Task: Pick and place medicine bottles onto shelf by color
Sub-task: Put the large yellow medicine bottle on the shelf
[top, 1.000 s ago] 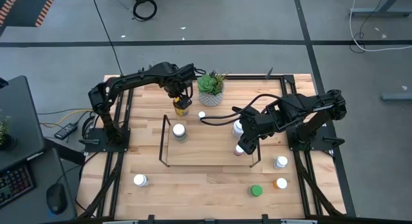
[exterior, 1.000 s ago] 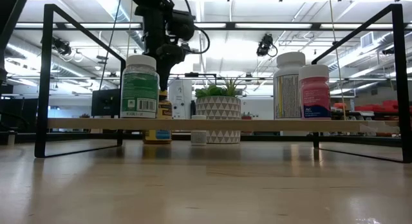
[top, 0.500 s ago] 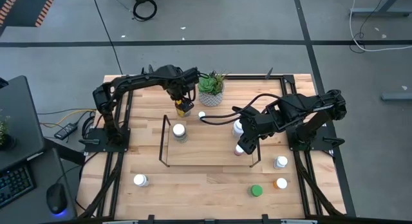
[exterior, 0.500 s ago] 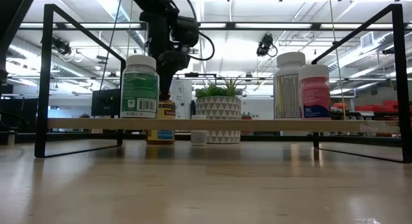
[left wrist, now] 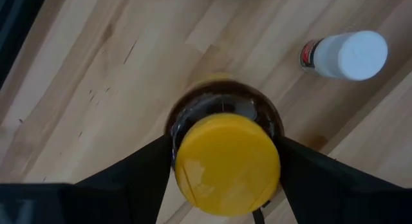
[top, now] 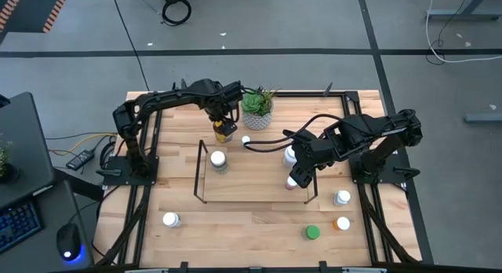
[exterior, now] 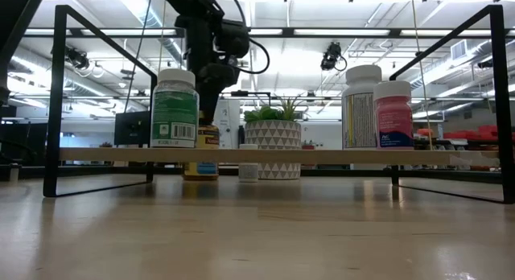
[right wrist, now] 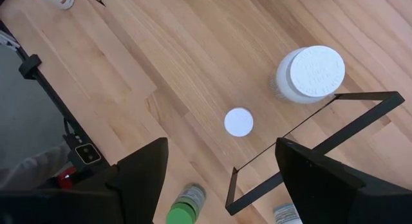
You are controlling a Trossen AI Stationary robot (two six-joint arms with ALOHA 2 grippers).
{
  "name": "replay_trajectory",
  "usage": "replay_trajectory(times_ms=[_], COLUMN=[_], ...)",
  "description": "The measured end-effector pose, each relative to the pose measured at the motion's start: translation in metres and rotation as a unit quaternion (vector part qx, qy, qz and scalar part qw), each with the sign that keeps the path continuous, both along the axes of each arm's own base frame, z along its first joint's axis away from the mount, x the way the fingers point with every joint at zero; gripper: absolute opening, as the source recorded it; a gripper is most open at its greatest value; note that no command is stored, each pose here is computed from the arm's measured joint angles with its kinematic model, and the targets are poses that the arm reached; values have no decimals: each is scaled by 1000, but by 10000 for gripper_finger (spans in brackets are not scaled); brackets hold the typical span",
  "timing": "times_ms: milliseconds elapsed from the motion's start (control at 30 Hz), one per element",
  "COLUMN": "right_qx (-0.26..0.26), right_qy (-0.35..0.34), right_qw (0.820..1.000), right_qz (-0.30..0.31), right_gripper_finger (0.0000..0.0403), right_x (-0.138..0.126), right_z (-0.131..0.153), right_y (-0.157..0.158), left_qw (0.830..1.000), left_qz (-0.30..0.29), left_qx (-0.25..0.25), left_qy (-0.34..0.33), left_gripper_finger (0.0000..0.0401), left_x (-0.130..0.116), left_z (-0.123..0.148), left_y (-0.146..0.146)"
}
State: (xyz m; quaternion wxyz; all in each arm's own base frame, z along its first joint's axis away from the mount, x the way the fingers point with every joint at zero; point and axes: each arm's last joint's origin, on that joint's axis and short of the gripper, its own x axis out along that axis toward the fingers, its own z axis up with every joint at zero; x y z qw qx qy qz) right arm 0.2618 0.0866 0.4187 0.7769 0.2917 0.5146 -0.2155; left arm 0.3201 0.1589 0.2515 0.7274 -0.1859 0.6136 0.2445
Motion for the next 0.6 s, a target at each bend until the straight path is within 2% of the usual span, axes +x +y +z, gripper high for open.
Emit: replay_trajectory(times_ms=[267,500,600], right_qx=[-1,-1,-1], right_qy=[0,0,0], right_qw=[1000,1000,1000], right_qz=[0,0,0], right_gripper_finger=[294,294,294], right_x=[0,0,0], right_z=[0,0,0], right_y=[0,0,0], left_qw=[1000,1000,999], left_qz=[-12,-28,-39], left_qx=[0,-1,-7], left_qy=[1,7,22], left_gripper_finger=[229,242,236], left_x=[0,1,-2], left_z=[0,0,0], left_y=[-1,-4,-6])
